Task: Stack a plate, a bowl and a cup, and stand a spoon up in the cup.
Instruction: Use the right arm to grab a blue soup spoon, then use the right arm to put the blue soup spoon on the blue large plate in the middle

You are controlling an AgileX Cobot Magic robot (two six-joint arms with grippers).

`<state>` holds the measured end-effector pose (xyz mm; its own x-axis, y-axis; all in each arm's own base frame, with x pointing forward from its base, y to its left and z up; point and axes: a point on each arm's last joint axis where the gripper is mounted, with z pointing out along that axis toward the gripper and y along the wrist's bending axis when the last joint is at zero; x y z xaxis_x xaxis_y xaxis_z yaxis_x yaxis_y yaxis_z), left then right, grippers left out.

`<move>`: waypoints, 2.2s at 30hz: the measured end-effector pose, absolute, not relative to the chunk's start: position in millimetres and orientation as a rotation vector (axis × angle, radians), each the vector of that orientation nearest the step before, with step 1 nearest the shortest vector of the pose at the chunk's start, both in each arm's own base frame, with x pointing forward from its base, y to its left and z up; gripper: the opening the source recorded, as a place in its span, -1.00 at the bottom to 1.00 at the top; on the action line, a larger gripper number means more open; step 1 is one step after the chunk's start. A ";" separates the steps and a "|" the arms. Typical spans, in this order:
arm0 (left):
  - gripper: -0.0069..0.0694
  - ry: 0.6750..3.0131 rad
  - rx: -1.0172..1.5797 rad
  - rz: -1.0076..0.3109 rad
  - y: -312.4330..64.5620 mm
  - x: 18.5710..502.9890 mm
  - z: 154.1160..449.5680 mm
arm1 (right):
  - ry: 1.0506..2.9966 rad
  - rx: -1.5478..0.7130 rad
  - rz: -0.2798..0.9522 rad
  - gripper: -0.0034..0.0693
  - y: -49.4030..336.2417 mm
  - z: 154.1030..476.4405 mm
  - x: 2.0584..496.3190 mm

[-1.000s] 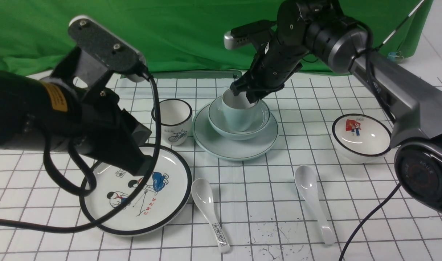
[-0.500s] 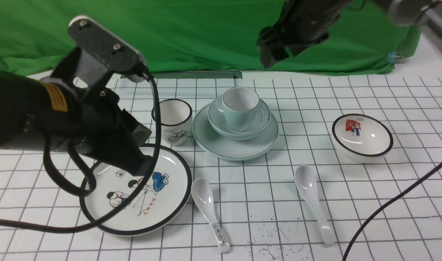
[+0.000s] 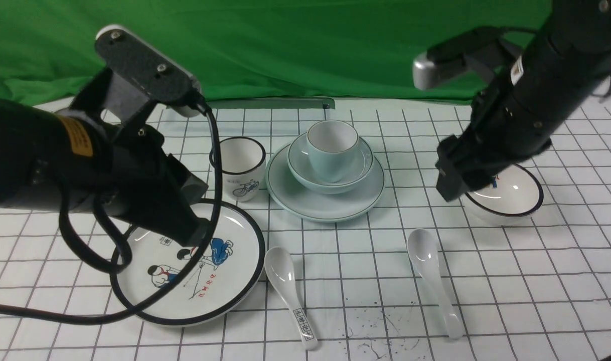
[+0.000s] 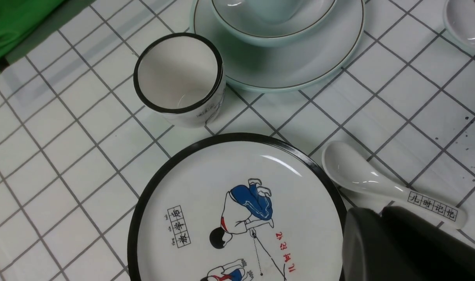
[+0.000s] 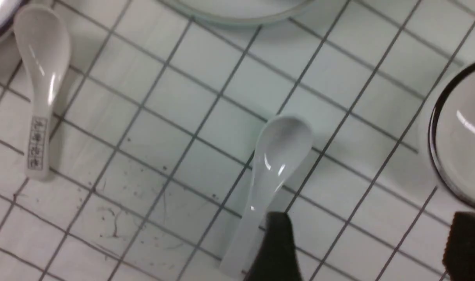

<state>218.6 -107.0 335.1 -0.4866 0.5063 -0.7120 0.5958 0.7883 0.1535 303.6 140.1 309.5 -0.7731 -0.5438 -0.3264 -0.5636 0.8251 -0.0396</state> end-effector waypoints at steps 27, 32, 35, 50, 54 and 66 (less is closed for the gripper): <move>-0.84 2.188 0.814 -0.146 -107.0 218.3 334.9 | 2.797 -0.861 0.099 0.63 163.5 165.3 268.0; -0.84 2.188 0.814 -0.146 -107.0 218.3 334.9 | 2.797 -0.864 0.098 0.48 164.1 165.4 267.6; -0.84 2.188 0.814 -0.146 -107.0 218.3 334.9 | 2.797 -0.864 0.098 0.25 164.1 165.4 267.6; -0.84 2.188 0.814 -0.146 -107.0 218.3 334.9 | 2.801 -0.876 0.081 -0.69 162.1 170.7 266.4; -0.84 2.188 0.814 -0.146 -107.0 218.3 334.9 | 2.709 -0.939 0.003 -0.69 159.1 211.4 271.8; -0.84 2.187 0.813 -0.146 -107.0 218.4 334.9 | 2.304 -1.149 -0.276 -0.69 173.7 334.2 328.2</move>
